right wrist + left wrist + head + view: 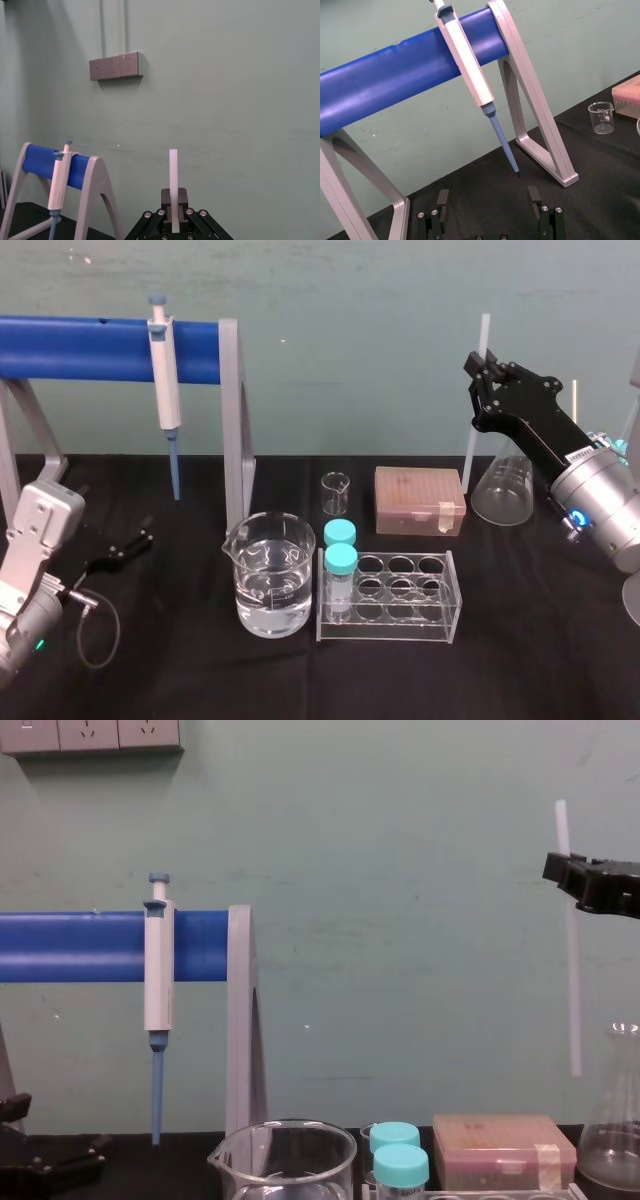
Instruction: Pick up the stirring rod with one hand, then place it down.
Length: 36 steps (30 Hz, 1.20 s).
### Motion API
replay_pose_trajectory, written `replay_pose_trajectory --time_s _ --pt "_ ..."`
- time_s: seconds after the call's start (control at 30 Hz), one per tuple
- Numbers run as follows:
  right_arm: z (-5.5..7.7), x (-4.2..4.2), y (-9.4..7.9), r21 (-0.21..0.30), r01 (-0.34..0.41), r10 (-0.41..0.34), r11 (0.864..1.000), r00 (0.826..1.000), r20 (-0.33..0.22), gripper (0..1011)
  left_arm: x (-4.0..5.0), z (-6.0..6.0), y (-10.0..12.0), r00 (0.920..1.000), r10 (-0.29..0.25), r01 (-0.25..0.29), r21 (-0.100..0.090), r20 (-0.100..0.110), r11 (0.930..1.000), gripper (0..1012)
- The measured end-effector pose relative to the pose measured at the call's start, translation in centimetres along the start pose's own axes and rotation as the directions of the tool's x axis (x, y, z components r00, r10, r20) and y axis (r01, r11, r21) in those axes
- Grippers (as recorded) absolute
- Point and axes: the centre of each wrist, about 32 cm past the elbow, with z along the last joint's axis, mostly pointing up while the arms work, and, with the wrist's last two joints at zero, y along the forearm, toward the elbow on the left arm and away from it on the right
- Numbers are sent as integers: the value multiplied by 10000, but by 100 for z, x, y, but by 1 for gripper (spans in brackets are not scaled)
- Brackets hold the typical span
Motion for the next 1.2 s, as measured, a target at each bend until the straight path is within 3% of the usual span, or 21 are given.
replay_pose_trajectory --time_s 0.57,1.2 --pt "-51 -14 -35 -371 -225 224 9991 9997 -30 71 0 0 0 10000 1 -1 -1 0 10000 1000" --pt "-54 -27 -48 -422 -294 291 9987 9996 -69 71 0 0 0 10000 1 -1 -1 0 10000 1000"
